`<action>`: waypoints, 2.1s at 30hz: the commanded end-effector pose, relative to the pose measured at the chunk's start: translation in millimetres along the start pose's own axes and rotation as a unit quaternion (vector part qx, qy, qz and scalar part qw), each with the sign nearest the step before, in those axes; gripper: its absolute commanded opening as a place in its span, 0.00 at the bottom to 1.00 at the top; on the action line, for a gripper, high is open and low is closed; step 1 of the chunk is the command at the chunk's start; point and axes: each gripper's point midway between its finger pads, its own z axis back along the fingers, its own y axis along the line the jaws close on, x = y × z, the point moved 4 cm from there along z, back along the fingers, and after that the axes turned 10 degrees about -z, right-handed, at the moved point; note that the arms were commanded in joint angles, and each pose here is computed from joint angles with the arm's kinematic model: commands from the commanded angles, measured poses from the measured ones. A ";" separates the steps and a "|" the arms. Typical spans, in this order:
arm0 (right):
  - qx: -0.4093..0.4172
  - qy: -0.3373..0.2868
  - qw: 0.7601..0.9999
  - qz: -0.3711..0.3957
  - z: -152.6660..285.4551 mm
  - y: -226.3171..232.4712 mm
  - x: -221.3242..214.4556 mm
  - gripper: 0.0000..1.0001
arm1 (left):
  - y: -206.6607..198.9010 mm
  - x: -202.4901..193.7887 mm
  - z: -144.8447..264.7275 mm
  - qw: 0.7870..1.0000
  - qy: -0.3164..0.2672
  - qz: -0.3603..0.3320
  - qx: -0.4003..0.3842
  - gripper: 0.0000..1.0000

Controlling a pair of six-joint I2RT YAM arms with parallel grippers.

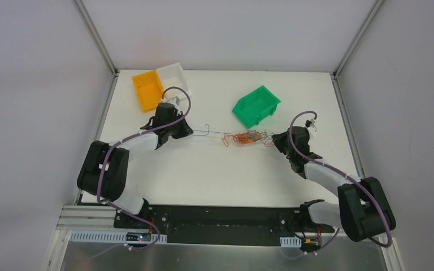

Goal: Untangle the cables
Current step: Untie the cable.

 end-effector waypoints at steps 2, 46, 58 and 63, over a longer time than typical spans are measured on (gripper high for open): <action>-0.010 -0.068 0.998 0.007 8.0 -0.2 25.2 0.00 | 19.6 19.8 20.8 0.994 -0.078 -0.008 0.071 0.00; 0.137 0.192 0.957 0.167 3.0 72.4 -85.7 0.19 | -126.9 -47.8 -37.3 0.927 0.147 -0.284 -0.196 0.00; 0.097 0.082 0.984 0.122 3.2 50.3 -43.4 0.68 | -105.6 -0.2 -20.2 0.941 0.061 -0.060 -0.326 0.00; 0.116 0.068 0.985 0.107 6.7 48.5 -38.8 0.76 | -104.5 6.4 -19.0 0.938 0.061 -0.003 -0.340 0.00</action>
